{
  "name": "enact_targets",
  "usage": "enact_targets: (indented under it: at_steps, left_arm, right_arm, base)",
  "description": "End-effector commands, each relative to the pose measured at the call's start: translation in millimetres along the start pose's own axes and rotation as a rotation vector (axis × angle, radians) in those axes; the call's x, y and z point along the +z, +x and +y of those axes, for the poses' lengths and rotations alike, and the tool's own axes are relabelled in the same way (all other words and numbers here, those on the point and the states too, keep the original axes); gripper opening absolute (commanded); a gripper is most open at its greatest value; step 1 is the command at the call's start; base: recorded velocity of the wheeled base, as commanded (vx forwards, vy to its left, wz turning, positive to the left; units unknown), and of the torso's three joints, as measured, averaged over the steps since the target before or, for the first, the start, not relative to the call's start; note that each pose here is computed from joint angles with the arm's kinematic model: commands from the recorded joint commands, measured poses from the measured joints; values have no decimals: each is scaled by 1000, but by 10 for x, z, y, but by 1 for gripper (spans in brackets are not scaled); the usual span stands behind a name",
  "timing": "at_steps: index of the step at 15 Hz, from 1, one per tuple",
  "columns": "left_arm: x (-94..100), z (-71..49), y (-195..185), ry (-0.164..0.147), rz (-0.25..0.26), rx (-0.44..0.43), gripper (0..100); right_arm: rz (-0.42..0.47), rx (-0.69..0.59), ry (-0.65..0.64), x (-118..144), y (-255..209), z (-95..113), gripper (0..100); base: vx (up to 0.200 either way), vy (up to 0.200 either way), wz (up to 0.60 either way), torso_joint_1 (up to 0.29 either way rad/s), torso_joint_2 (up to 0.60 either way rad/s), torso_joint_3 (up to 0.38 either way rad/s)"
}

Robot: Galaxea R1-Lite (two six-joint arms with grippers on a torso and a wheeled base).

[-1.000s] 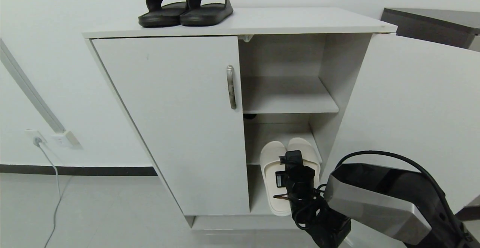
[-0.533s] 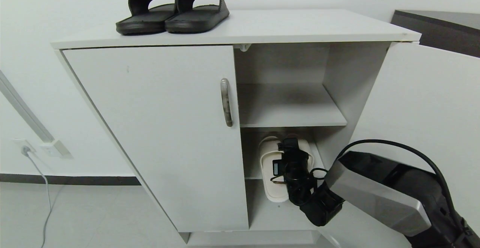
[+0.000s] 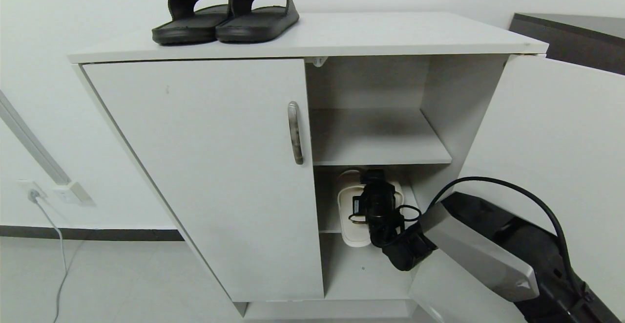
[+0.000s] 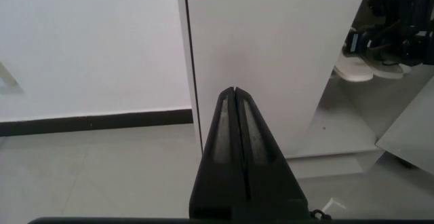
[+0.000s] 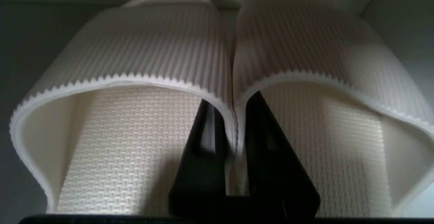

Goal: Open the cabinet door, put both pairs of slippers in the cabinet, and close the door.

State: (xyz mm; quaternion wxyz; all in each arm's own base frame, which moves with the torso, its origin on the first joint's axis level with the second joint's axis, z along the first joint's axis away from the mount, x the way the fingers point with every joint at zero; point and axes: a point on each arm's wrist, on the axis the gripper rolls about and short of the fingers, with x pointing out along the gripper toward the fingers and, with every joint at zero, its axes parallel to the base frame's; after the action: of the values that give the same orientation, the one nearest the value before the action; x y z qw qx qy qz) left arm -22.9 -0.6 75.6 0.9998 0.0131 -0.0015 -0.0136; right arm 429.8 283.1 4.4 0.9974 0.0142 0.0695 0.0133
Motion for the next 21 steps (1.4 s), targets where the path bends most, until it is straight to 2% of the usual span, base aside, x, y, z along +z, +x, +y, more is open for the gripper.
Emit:
enact_targets:
  at_steps: [1, 4, 15, 16, 19, 21]
  left_arm:
    - [1, 0, 1, 0, 1, 0, 0]
    - [1, 0, 1, 0, 1, 0, 0]
    - [1, 0, 1, 0, 1, 0, 0]
    - [1, 0, 1, 0, 1, -2, 0]
    - [1, 0, 1, 1, 1, -2, 0]
    - [1, 0, 1, 1, 1, -2, 0]
  right_arm:
    - [-1, -6, 4, -20, 148, -38, 0]
    - [-13, -24, 14, 12, 297, -69, 0]
    - [5, -34, 4, -11, 357, -84, 0]
    - [7, -34, 1, -17, 356, -86, 100]
    - [29, -36, -21, -80, 306, -94, 100]
    - [7, -29, -23, 24, 188, -114, 100]
  base:
    - [0, 0, 0, 0, 0, 0]
    - [0, 0, 0, 0, 0, 0]
    - [0, 0, 0, 0, 0, 0]
    - [0, 0, 0, 0, 0, 0]
    - [0, 0, 0, 0, 0, 0]
    - [0, 0, 0, 0, 0, 0]
